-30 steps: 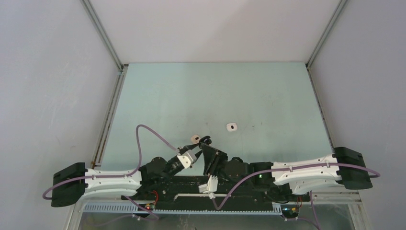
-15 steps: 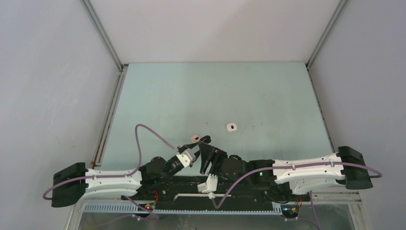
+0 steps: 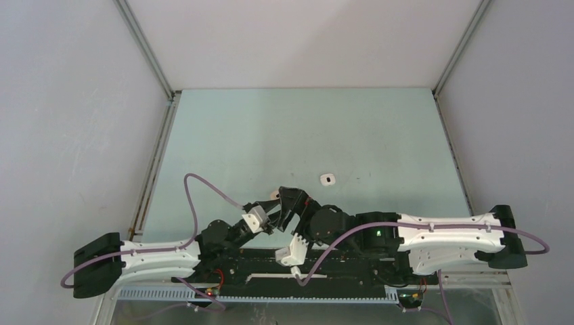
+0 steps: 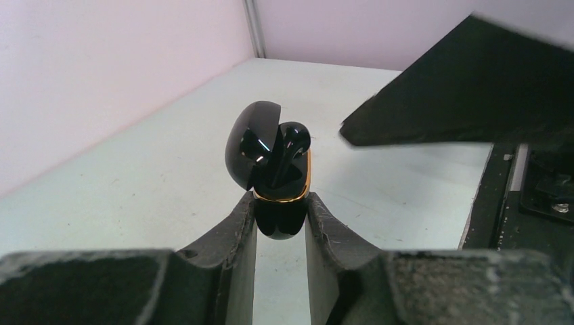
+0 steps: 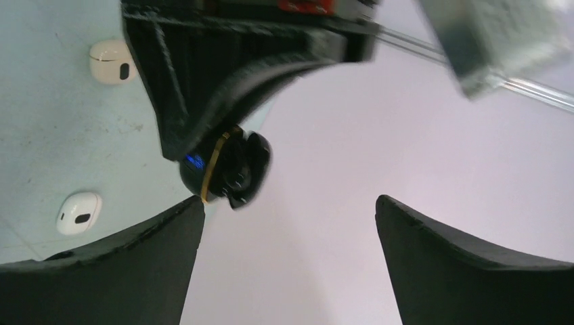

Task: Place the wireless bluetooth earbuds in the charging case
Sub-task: Insert the left earbud into the left side groove of the charging case, then close the charging case with the earbuds.

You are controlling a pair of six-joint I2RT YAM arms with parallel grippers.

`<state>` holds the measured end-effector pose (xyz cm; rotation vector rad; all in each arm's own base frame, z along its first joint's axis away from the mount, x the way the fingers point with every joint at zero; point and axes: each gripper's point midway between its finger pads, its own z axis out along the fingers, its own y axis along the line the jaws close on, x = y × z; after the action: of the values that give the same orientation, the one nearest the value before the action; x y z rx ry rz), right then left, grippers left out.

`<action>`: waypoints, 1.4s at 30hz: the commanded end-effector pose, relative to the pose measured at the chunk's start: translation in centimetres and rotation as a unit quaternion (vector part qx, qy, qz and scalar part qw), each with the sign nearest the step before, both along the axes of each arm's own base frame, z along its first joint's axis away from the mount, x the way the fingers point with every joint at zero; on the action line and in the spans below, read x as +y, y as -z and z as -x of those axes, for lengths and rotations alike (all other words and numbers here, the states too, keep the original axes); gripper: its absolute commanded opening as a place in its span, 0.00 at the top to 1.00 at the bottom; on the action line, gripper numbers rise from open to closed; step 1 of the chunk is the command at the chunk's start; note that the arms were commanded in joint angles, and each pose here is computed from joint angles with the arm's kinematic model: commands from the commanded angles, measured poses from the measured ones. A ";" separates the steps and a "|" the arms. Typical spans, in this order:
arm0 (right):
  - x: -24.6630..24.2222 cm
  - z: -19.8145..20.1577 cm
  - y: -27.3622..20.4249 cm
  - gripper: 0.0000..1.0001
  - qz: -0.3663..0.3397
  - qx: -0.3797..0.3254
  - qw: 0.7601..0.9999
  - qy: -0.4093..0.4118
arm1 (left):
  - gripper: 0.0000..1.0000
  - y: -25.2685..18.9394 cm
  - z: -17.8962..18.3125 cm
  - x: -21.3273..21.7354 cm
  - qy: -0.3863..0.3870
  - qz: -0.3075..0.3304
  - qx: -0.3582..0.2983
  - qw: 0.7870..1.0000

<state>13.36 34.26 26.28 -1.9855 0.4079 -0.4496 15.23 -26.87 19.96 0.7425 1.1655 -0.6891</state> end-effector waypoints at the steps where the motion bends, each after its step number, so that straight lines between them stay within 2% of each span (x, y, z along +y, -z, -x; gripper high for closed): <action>1: -1.9 0.4 -1.6 0.00 0.002 0.085 0.996 0.026 | 1.00 -1.3 0.3 0.4 0.020 0.051 0.009 0.998; 5: -3.7 0.6 -2.2 0.00 0.006 0.165 0.985 0.050 | 1.00 -1.4 0.6 0.3 0.041 0.063 0.016 0.997; 8: -5.4 -0.6 -3.4 0.00 -0.022 0.257 0.962 0.094 | 1.00 -1.3 0.8 0.0 0.054 0.061 0.020 0.996; 11: -7.3 -2.1 -5.0 0.02 -0.048 0.377 0.914 0.143 | 1.00 -1.1 1.2 -0.4 0.072 0.057 0.023 0.996; 14: -9.0 -3.0 -5.6 0.07 -0.061 0.501 0.844 0.181 | 1.00 -1.2 1.8 -1.1 0.099 0.056 0.029 0.993; 17: -9.5 -1.4 -5.2 0.14 -0.036 0.594 0.786 0.168 | 1.00 -1.8 2.7 -1.8 0.131 0.058 0.033 0.989; 18: -9.6 -1.0 -5.2 0.16 -0.036 0.610 0.776 0.158 | 1.00 -1.9 3.0 -2.2 0.142 0.055 0.032 0.988; 20: -9.6 -0.2 -5.2 0.16 -0.048 0.631 0.763 0.136 | 1.00 -2.3 3.4 -2.7 0.159 0.057 0.047 0.984; 24: -10.7 0.7 -4.5 0.15 -0.043 0.630 0.765 0.126 | 1.00 -3.7 4.0 -3.6 0.188 0.060 0.059 0.979; 27: -11.0 1.2 -4.0 0.16 -0.038 0.642 0.758 0.110 | 1.00 -4.5 4.5 -4.2 0.206 0.061 0.072 0.974; 32: -10.0 2.3 -3.4 0.17 -0.038 0.684 0.724 0.084 | 1.00 -5.0 4.6 -4.7 0.215 0.056 0.091 0.971; 38: -8.3 2.1 -2.9 0.18 -0.056 0.733 0.672 0.085 | 1.00 -4.8 4.6 -5.2 0.219 0.038 0.100 0.970; 42: -7.7 2.1 -2.2 0.20 -0.061 0.748 0.656 0.084 | 1.00 -4.5 4.8 -5.5 0.225 0.022 0.104 0.969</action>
<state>11.42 25.21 27.82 -1.8041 1.5891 1.1520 10.72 -31.88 22.87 0.9067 1.1964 -1.1671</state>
